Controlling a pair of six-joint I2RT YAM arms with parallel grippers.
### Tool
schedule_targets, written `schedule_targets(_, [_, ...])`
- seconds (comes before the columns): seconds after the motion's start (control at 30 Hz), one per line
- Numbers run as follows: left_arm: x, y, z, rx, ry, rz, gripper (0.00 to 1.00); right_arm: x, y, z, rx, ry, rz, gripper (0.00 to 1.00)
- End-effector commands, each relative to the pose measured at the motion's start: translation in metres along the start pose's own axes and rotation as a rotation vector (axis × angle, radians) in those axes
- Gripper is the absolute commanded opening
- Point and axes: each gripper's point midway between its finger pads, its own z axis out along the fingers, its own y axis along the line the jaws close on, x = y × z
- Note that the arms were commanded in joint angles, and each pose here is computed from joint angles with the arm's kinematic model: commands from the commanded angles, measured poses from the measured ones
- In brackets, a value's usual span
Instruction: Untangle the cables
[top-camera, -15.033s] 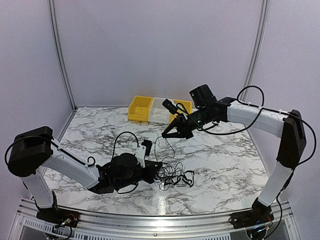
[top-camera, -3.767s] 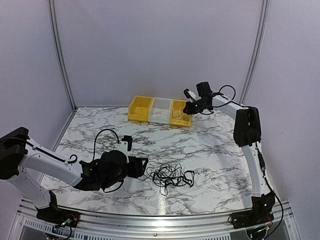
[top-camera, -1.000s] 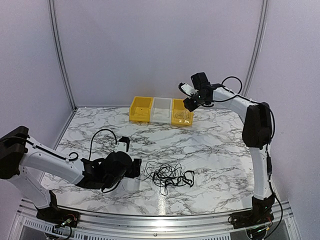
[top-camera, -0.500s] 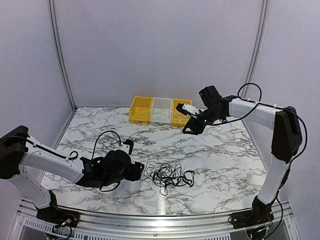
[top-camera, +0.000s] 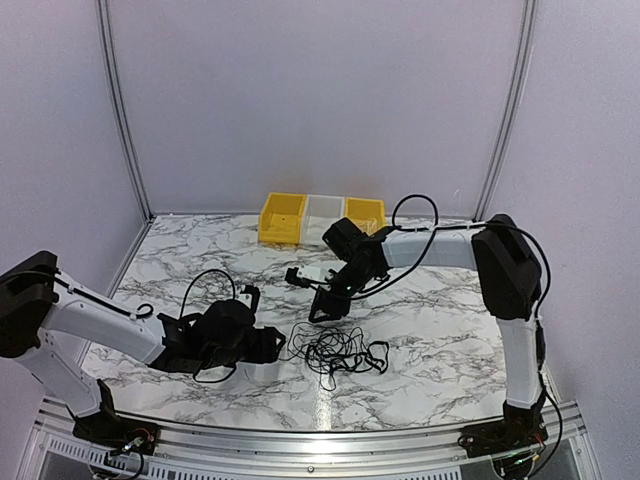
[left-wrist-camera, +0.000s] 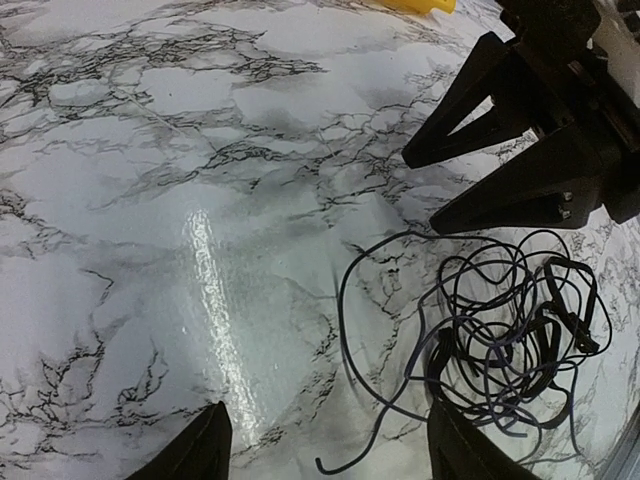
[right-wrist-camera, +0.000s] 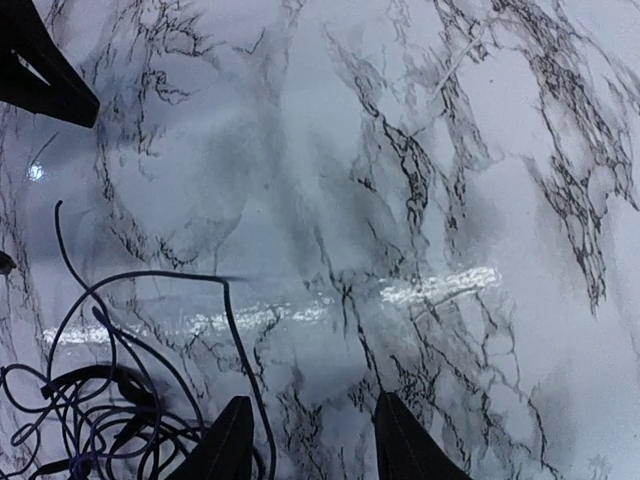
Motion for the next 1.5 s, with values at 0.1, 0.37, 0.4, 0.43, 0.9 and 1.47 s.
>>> schedule_targets(0.1, [0.004, 0.020, -0.014, -0.038, -0.018, -0.035, 0.70, -0.021, -0.005, 0.019, 0.040, 0.008, -0.021, 0.39])
schedule_targets(0.37, [0.003, 0.023, -0.014, -0.052, -0.028, -0.030, 0.71, -0.024, 0.005, 0.012, 0.014, -0.008, -0.015, 0.38])
schedule_targets(0.4, [0.002, 0.023, -0.015, -0.051, -0.029, -0.030, 0.70, -0.026, 0.008, 0.010, 0.000, -0.014, -0.013, 0.38])
schedule_targets(0.43, [0.002, 0.023, -0.015, -0.051, -0.030, -0.030, 0.71, -0.030, 0.011, 0.005, -0.009, -0.027, -0.007, 0.38])
schedule_targets(0.9, [0.001, 0.027, -0.018, -0.058, -0.040, -0.039, 0.71, -0.021, 0.025, 0.017, -0.041, -0.007, 0.002, 0.41])
schedule_targets(1.47, [-0.014, 0.008, -0.008, -0.025, -0.077, -0.002, 0.74, -0.042, 0.007, 0.008, 0.061, -0.029, 0.007, 0.00])
